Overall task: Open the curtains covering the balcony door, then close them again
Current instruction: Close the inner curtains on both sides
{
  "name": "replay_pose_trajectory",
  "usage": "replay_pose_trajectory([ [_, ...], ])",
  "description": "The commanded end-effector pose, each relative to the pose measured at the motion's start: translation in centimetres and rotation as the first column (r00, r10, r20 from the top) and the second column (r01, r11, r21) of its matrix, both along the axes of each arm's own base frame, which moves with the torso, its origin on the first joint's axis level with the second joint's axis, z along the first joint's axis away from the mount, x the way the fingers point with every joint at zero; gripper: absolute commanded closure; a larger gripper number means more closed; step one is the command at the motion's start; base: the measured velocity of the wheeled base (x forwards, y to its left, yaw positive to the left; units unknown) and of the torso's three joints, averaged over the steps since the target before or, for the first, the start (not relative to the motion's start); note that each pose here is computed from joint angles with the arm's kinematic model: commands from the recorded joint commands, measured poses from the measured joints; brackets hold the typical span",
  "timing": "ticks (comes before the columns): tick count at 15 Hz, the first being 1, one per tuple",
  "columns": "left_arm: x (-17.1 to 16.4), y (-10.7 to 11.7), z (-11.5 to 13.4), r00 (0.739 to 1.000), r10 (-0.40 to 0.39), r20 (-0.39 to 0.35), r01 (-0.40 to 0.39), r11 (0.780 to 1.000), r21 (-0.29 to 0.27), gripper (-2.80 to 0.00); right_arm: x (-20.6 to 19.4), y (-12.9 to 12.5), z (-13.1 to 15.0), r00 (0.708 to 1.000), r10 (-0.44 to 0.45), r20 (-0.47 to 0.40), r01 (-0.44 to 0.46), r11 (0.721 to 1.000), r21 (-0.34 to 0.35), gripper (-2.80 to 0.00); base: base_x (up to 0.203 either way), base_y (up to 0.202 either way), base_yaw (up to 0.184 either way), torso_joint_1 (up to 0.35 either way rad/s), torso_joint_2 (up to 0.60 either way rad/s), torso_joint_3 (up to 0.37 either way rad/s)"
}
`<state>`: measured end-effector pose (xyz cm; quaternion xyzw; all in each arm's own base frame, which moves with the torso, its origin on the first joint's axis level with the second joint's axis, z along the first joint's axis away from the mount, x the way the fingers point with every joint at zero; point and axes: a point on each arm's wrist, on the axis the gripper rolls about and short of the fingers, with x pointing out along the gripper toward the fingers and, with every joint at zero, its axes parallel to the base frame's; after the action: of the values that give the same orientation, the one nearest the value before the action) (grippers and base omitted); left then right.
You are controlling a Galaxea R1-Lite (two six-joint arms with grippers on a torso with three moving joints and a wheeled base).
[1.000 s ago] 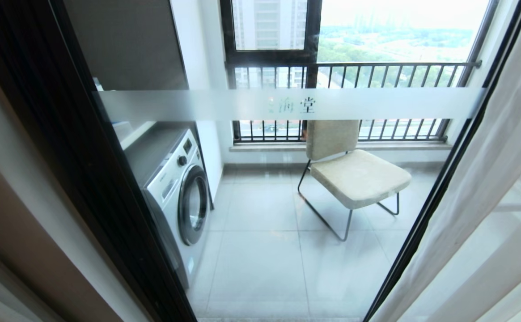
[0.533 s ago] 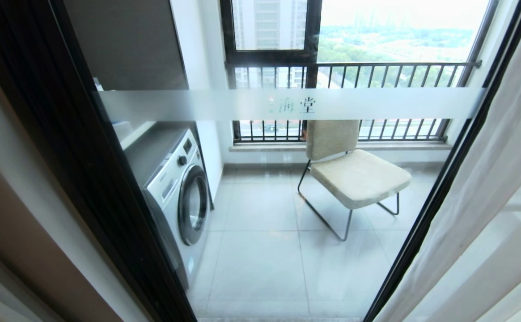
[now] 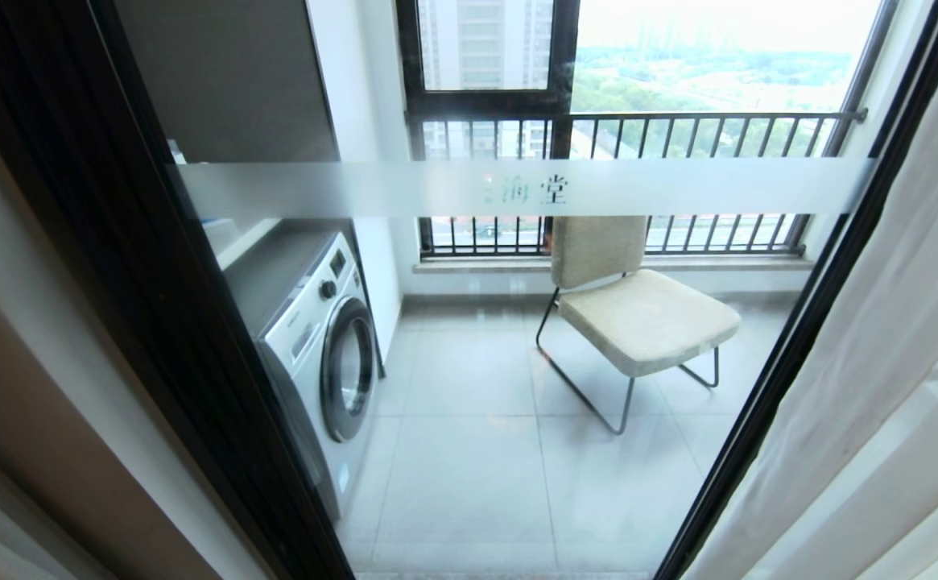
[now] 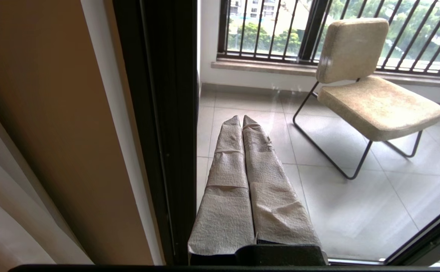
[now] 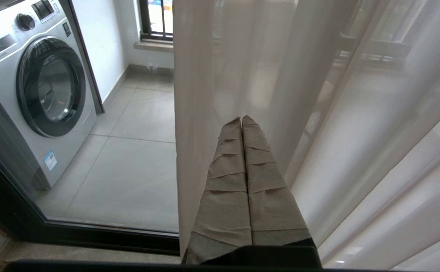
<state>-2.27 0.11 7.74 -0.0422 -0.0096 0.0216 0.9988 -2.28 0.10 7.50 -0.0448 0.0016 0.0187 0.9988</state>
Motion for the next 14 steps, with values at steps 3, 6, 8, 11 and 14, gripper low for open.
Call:
replay_pose_trajectory([
  [3, 0.00, 0.00, 0.00, 1.000, 0.000, 0.000, 0.000, 1.000, 0.000, 0.00, 0.00, 0.00, 0.00, 1.000, 0.001, 0.000, -0.001, 1.000, -0.001, 0.00, 0.000, 0.000, 0.000, 0.000, 0.00, 0.000],
  [6, -0.01, 0.00, -0.01, 1.000, 0.000, 0.001, 0.000, 1.000, 0.000, 0.00, 0.00, 0.00, 0.00, 1.000, 0.001, 0.000, -0.001, 1.000, -0.001, 0.00, 0.000, 0.000, 0.000, 0.000, 0.00, 0.000],
  [8, 0.00, 0.00, 0.00, 1.000, 0.000, -0.001, 0.000, 1.000, 0.000, 0.00, 0.00, 0.00, 0.00, 1.000, 0.001, 0.000, -0.001, 1.000, -0.001, 0.00, 0.000, 0.000, 0.000, 0.000, 0.00, 0.000],
  [11, 0.00, 0.00, 0.00, 1.000, 0.000, 0.000, 0.000, 1.000, -0.002, 0.00, 0.00, 0.00, 0.00, 1.000, 0.001, 0.000, -0.001, 1.000, -0.001, 0.00, 0.000, 0.000, 0.000, 0.000, 0.00, 0.000],
  [14, 0.00, 0.00, 0.00, 1.000, 0.000, -0.001, 0.000, 1.000, -0.001, 0.00, 0.00, 0.00, 0.00, 1.000, 0.001, 0.000, -0.001, 1.000, -0.001, 0.00, 0.000, 0.000, 0.000, 0.000, 0.00, 0.000],
])
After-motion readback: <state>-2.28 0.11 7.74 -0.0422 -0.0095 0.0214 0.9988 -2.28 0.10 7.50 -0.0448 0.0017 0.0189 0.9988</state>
